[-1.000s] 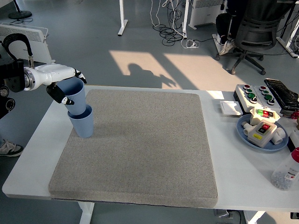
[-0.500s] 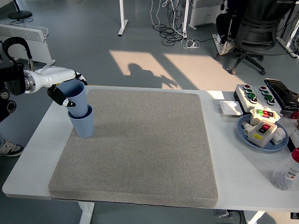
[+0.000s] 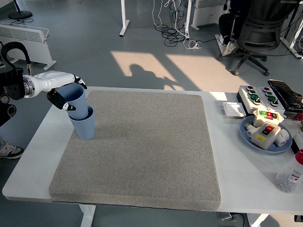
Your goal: Push cup pick cup insert cup
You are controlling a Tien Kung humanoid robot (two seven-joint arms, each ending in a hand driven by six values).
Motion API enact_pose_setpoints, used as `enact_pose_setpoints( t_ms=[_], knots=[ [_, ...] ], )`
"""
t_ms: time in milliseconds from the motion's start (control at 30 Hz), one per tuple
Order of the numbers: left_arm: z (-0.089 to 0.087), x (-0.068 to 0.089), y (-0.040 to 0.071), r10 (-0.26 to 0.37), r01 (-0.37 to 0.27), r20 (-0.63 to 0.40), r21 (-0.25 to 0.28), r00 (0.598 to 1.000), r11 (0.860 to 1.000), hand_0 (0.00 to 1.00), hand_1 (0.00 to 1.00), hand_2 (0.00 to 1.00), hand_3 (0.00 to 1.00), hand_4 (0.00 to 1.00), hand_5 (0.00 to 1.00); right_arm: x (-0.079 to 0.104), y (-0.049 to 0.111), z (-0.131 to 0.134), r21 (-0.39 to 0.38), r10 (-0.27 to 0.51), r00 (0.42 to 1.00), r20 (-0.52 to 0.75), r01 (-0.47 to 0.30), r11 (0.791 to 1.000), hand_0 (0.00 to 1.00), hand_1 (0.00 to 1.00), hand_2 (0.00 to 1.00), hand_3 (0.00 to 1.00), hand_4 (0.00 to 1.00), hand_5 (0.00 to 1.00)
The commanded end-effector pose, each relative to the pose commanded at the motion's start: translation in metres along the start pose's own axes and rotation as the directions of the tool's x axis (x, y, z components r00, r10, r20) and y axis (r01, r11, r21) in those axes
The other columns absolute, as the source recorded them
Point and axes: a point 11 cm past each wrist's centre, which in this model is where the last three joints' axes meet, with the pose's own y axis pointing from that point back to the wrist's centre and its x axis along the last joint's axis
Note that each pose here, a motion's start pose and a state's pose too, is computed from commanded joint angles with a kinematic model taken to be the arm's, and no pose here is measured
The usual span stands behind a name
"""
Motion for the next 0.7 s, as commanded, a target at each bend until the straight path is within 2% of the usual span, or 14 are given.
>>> enact_pose_setpoints(
  t_ms=[67,100,267,300,467,500,667,700],
  knots=[
    [-0.0008,0.0,-0.0002,0.009,-0.009,-0.009,-0.004,1.0,1.0,0.655,0.815,0.934,0.865,0.82,0.146,0.0,0.0,-0.0003,0.0,0.0,1.0,0.0,0.0,1.0,0.729,0.666,0.636,0.571,0.129,0.364],
    [-0.0016,-0.0004,-0.0003,0.011,-0.011,-0.012,-0.005,1.0,1.0,0.762,0.879,0.998,0.97,0.949,0.322,0.0001,0.0,-0.0004,0.001,0.0,1.0,0.001,0.0,1.0,0.73,0.666,0.637,0.572,0.129,0.364],
    [-0.0033,-0.002,-0.0006,0.014,-0.014,-0.022,-0.008,1.0,1.0,0.762,0.879,0.998,0.97,0.949,0.322,0.0002,0.0,-0.0006,0.001,0.0,1.0,0.002,0.0,1.0,0.73,0.666,0.637,0.572,0.129,0.364],
    [-0.0035,-0.0021,-0.0007,0.016,-0.016,-0.024,-0.009,1.0,1.0,0.833,0.907,0.998,0.988,0.978,0.378,0.0003,0.0,-0.0007,0.001,0.0,1.0,0.002,0.0,1.0,0.73,0.666,0.637,0.572,0.129,0.364],
    [-0.0041,-0.0022,-0.0007,0.024,-0.024,-0.033,-0.015,0.999,1.0,0.833,0.907,0.998,0.988,0.978,0.378,0.0006,0.0,-0.0009,0.002,0.001,1.0,0.002,-0.001,1.0,0.73,0.666,0.637,0.572,0.129,0.364],
    [-0.0043,-0.0025,-0.0007,0.025,-0.026,-0.034,-0.016,0.999,1.0,0.908,0.954,0.998,0.998,0.991,0.387,0.0005,0.0,-0.0006,0.001,0.001,1.0,0.002,-0.001,1.0,0.73,0.667,0.636,0.572,0.129,0.364],
    [-0.0051,-0.0036,-0.0008,0.03,-0.03,-0.04,-0.016,0.999,0.999,0.908,0.954,0.998,0.998,0.991,0.387,-0.0001,-0.0001,0.0008,-0.001,0.0,1.0,0.002,0.0,1.0,0.73,0.667,0.636,0.572,0.129,0.364],
    [-0.0051,-0.0037,-0.0008,0.032,-0.032,-0.041,-0.016,0.999,0.999,0.917,0.956,0.998,0.998,0.998,0.415,-0.0002,-0.0001,0.0011,-0.002,0.0,1.0,0.002,0.0,1.0,0.73,0.666,0.637,0.571,0.129,0.364]
  ],
)
